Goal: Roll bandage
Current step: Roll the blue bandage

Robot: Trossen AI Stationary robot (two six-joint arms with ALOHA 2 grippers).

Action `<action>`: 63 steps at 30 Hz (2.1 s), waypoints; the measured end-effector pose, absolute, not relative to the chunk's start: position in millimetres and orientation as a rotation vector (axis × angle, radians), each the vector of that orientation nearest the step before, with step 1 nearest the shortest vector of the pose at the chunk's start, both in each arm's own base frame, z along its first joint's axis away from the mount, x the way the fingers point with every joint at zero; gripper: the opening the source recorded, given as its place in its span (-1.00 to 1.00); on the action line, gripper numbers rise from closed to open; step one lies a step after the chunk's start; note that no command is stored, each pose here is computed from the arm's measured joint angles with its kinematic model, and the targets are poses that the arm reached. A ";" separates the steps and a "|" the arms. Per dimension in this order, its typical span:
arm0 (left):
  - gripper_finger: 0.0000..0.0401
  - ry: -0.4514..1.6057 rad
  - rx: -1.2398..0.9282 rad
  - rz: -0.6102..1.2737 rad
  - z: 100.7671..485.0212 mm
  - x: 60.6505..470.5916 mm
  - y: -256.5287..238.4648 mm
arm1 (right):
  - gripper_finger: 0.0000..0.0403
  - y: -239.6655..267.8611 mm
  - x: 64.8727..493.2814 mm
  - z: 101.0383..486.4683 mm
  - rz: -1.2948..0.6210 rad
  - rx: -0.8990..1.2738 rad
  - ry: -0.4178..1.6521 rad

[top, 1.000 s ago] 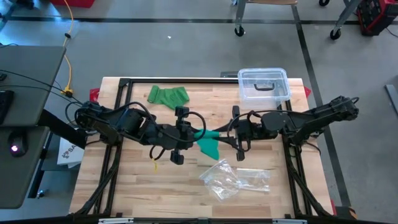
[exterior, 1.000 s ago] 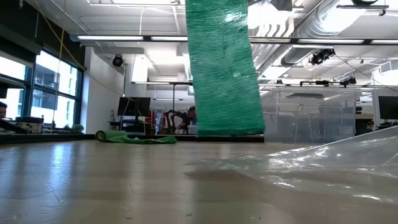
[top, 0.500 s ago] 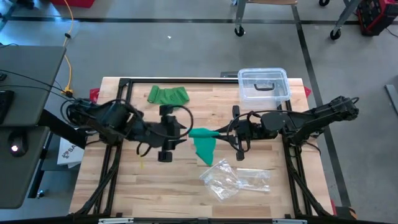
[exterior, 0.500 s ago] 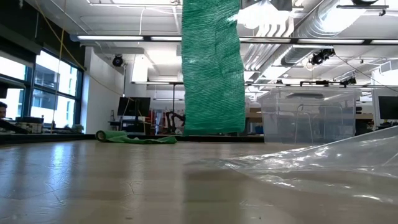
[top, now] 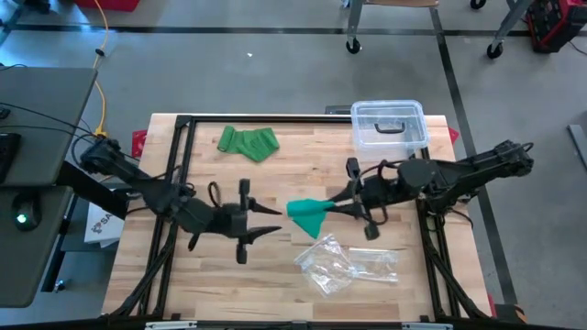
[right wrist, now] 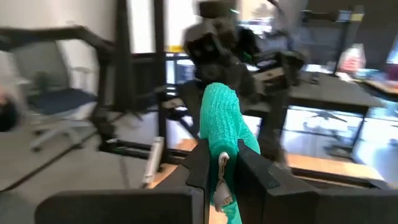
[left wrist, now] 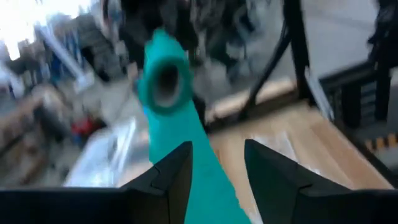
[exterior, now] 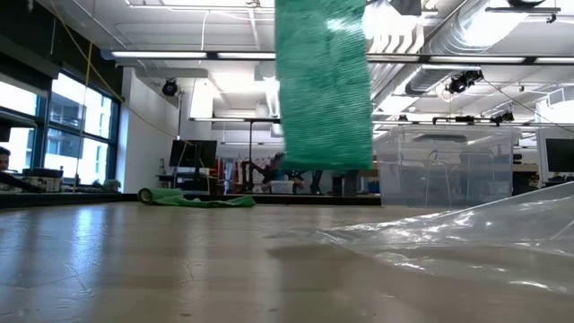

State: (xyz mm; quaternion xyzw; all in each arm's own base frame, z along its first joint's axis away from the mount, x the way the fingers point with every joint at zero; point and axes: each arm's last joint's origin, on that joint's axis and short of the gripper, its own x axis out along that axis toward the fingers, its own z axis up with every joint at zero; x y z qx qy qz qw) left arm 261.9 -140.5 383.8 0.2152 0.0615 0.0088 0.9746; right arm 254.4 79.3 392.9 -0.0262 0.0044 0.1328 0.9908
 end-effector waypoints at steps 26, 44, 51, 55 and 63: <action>-0.36 0.055 0.721 0.133 386.7 299.8 -178.0 | -0.81 75.7 243.3 398.7 0.357 -0.027 0.010; -0.36 0.064 0.715 0.184 392.2 301.6 -173.6 | -0.82 75.6 243.6 398.3 0.352 -0.028 0.013; -0.36 0.047 0.649 0.191 393.6 305.8 -166.8 | -0.82 75.5 243.5 398.5 0.352 -0.027 0.011; -0.36 0.032 0.579 0.217 395.4 309.2 -160.4 | -0.82 75.1 243.8 398.4 0.335 -0.028 0.011; -0.36 0.014 0.396 0.256 396.3 316.5 -144.9 | -0.82 73.9 244.2 396.7 0.291 -0.048 0.026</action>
